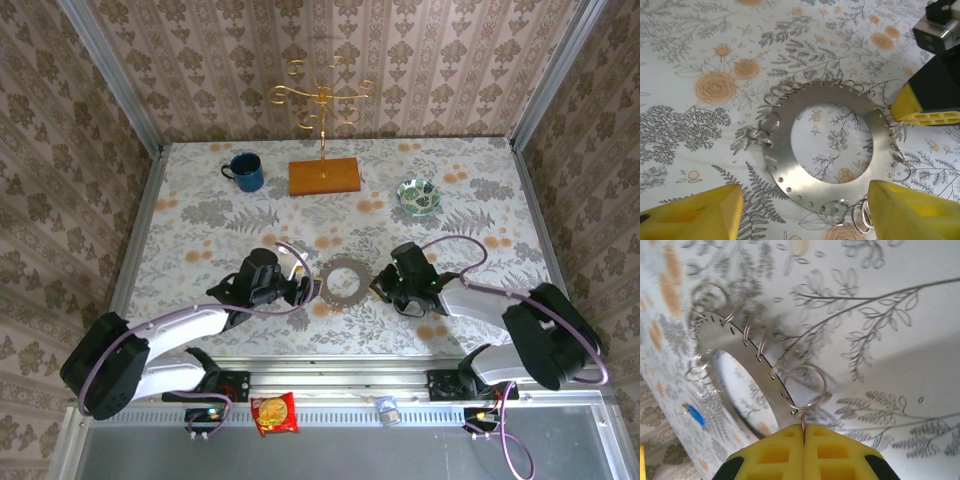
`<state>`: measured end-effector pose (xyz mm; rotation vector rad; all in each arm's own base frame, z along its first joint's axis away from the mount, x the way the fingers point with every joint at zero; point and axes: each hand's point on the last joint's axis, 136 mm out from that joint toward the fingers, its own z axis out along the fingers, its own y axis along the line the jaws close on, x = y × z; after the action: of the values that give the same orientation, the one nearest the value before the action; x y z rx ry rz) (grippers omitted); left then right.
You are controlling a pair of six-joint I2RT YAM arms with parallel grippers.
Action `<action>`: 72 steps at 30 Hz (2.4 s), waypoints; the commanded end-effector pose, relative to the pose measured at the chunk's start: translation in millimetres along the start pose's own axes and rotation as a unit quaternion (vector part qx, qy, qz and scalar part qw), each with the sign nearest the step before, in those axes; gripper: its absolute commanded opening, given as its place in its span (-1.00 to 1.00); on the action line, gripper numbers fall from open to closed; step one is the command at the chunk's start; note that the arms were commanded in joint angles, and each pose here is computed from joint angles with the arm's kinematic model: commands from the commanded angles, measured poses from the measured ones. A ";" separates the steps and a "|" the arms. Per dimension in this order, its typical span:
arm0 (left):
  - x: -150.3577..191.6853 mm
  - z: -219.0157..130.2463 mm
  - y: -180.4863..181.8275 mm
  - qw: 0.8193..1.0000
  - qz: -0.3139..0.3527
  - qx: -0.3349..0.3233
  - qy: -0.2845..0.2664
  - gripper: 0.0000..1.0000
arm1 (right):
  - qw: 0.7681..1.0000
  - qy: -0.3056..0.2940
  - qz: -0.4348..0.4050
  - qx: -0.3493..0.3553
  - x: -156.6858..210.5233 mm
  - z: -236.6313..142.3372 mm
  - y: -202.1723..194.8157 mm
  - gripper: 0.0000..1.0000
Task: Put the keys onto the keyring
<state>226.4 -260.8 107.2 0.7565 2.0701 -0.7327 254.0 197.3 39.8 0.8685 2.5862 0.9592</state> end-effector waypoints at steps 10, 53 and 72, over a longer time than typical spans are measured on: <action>-63.1 -46.7 2.8 0.983 0.145 -0.057 -0.102 0.30 | 0.895 -0.069 -0.435 -0.068 -10.2 -84.5 95.9 -1.00; -84.5 -25.5 -77.8 0.885 0.367 0.237 -0.157 -0.20 | 0.599 0.012 -0.774 -0.205 58.5 -81.3 144.6 -1.00; -50.6 -24.0 -91.6 0.899 0.292 0.321 -0.060 -0.02 | 0.580 -0.030 -0.792 -0.188 57.3 -83.0 148.6 -1.00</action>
<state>180.4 -311.2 171.4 1.5506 1.3814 -1.0253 240.6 277.4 188.6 -1.3697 1.7818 0.6445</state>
